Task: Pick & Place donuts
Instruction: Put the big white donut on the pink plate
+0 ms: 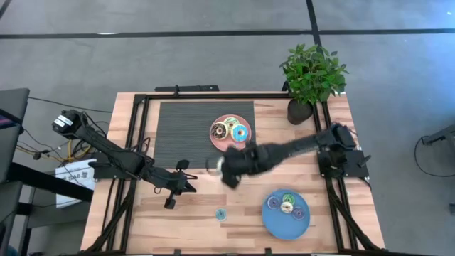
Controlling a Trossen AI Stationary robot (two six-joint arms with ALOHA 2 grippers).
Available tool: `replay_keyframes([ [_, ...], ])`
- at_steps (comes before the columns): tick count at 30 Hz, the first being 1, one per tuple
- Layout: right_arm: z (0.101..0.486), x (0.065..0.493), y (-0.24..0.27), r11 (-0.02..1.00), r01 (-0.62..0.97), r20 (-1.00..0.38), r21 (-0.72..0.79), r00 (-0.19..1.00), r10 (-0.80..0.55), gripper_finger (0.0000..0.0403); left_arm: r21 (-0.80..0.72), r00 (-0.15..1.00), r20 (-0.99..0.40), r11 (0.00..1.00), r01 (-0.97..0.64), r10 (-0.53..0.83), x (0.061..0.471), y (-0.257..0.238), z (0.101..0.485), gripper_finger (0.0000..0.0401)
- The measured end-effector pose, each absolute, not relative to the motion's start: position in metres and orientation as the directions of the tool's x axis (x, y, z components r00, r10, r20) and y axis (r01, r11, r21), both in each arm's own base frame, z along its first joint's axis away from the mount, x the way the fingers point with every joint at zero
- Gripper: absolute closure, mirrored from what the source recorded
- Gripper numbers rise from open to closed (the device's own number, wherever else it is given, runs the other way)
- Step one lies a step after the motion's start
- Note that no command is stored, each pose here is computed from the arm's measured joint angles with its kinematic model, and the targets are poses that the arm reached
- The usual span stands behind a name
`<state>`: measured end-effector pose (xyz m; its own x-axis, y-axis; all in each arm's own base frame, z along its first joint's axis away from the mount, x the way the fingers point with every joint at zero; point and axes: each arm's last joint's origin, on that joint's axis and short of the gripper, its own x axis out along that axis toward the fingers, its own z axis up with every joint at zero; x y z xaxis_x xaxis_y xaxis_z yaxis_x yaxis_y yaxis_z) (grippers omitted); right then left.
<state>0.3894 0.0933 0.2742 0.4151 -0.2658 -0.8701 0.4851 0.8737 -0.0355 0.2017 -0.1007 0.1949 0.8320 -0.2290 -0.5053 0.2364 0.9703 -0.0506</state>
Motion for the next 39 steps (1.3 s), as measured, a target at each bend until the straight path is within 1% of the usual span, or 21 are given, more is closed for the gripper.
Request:
replay_keyframes([
  [3, 0.276, 0.398, 0.059, 0.847, 0.526, -0.847, -0.073, 0.416, -0.331, 0.0312, -0.041, 0.839, -0.496, 0.971, 0.235, -0.224, 0.202, -0.101, 0.196, 0.0401],
  [6, 0.268, 0.407, 0.028, 0.829, 0.546, -0.845, -0.126, 0.379, -0.378, 0.0312, -0.045, 0.843, -0.490, 0.972, 0.229, -0.221, 0.204, -0.099, 0.196, 0.0401],
  [8, 0.258, 0.409, 0.010, 0.820, 0.546, -0.858, -0.171, 0.327, -0.397, 0.0312, -0.044, 0.847, -0.490, 0.975, 0.216, -0.209, 0.205, -0.096, 0.196, 0.0401],
  [10, 0.251, 0.414, -0.004, 0.812, 0.547, -0.851, -0.201, 0.313, -0.422, 0.0312, -0.042, 0.853, -0.486, 0.980, 0.195, -0.190, 0.207, -0.092, 0.197, 0.0401],
  [12, 0.243, 0.414, -0.012, 0.820, 0.506, -0.860, -0.269, 0.258, -0.441, 0.0315, -0.043, 0.855, -0.487, 0.983, 0.181, -0.179, 0.208, -0.089, 0.197, 0.0401],
  [18, 0.224, 0.420, -0.022, 0.817, 0.474, -0.858, -0.330, 0.212, -0.469, 0.0335, -0.054, 0.846, -0.497, 0.980, 0.190, -0.191, 0.208, -0.088, 0.196, 0.0401],
  [23, 0.206, 0.427, -0.028, 0.830, 0.410, -0.856, -0.379, 0.185, -0.482, 0.0336, -0.034, 0.861, -0.488, 0.989, 0.146, -0.144, 0.209, -0.085, 0.196, 0.0401],
  [26, 0.200, 0.429, -0.031, 0.826, 0.411, -0.858, -0.385, 0.171, -0.485, 0.0336, -0.034, 0.862, -0.488, 0.990, 0.137, -0.136, 0.210, -0.083, 0.196, 0.0401],
  [39, 0.199, 0.430, -0.032, 0.829, 0.405, -0.858, -0.387, 0.172, -0.484, 0.0336, -0.024, 0.865, -0.487, 0.992, 0.124, -0.120, 0.210, -0.083, 0.196, 0.0401],
])
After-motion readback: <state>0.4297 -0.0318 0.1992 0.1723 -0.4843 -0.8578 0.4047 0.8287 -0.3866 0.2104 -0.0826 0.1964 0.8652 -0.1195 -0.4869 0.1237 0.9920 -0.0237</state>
